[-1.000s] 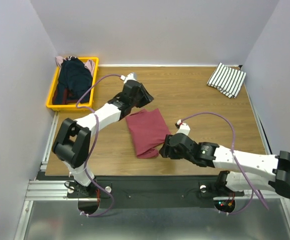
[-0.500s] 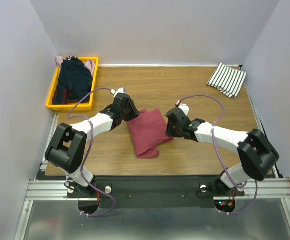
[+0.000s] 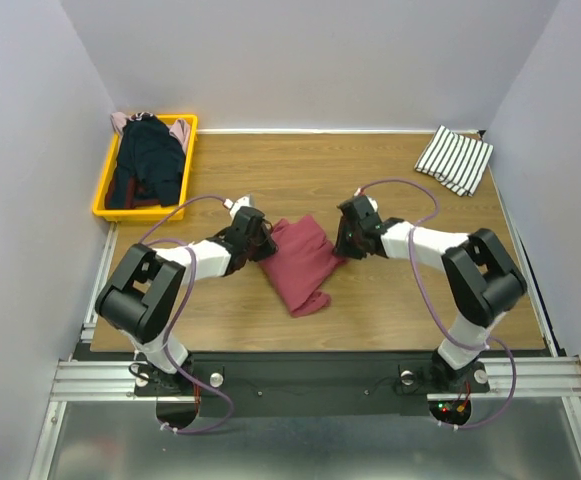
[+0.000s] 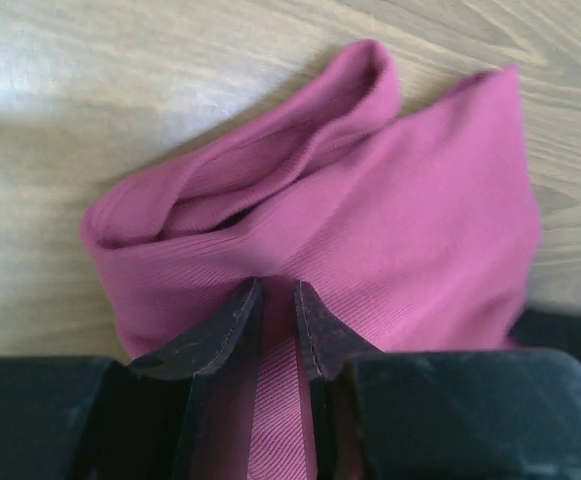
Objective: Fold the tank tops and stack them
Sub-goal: Fold the tank top, then neatly place the folded tank top to the corner
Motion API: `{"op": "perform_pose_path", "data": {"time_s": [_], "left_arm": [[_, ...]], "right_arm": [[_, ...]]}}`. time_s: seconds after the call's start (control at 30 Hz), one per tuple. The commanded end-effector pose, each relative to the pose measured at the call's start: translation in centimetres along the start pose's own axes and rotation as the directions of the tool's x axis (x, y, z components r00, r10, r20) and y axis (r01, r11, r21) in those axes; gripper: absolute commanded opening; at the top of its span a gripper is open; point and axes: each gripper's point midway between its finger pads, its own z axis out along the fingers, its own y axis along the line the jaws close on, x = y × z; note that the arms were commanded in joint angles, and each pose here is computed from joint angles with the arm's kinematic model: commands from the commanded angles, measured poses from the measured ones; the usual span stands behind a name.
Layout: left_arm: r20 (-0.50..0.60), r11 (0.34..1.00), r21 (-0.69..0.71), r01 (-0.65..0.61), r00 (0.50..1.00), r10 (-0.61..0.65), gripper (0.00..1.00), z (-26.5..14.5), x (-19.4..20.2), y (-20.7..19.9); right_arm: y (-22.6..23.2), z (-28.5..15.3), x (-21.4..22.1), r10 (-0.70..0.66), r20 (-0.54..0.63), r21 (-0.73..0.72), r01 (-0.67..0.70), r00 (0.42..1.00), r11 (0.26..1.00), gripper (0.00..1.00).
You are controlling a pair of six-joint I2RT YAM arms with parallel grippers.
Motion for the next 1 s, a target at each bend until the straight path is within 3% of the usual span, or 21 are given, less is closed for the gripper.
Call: {"op": "perform_pose_path", "data": {"time_s": [0.0, 0.2, 0.3, 0.33, 0.5, 0.73, 0.87, 0.97], "left_arm": [[-0.004, 0.996, -0.003, 0.084, 0.996, -0.084, 0.29, -1.3, 2.5, 0.6], [-0.076, 0.973, 0.122, 0.197, 0.979, -0.188, 0.29, -4.5, 7.8, -4.7], [-0.103, 0.961, 0.182, 0.209, 0.976, -0.193, 0.3, -5.7, 9.1, -7.1], [-0.113, 0.959, 0.199, 0.204, 0.976, -0.184, 0.3, -6.1, 9.4, -7.8], [-0.034, 0.968, 0.21, 0.135, 0.991, -0.131, 0.34, -7.6, 6.4, -9.0], [0.065, 0.98, 0.195, 0.033, 0.997, -0.047, 0.35, -8.3, 2.3, -9.5], [0.041, 0.972, 0.234, 0.03, 0.998, -0.041, 0.36, -7.8, 1.1, -9.2], [0.029, 0.956, 0.288, -0.05, 0.999, 0.043, 0.4, -7.4, 0.0, -10.6]], "right_arm": [[1.1, 3.5, -2.8, -0.038, -0.021, -0.043, 0.037, 0.999, 0.998, 0.34], [10.0, 6.9, -7.7, -0.157, -0.015, -0.295, 0.145, 0.988, 0.944, 0.35], [12.7, 7.4, -10.4, -0.193, 0.021, -0.341, 0.188, 0.981, 0.921, 0.43], [12.9, 7.2, -11.1, -0.196, 0.038, -0.33, 0.198, 0.98, 0.923, 0.5], [10.5, 2.8, -16.4, -0.183, 0.195, -0.126, 0.209, 0.964, 0.97, 0.7], [5.4, -5.3, -18.4, -0.097, 0.321, 0.013, 0.098, 0.942, 0.995, 0.75], [0.4, -7.0, -12.8, -0.024, 0.233, 0.008, 0.023, 0.972, 1.0, 0.82], [-0.5, -9.5, -10.1, 0.011, 0.208, -0.065, 0.003, 0.978, 0.998, 0.88]]}}
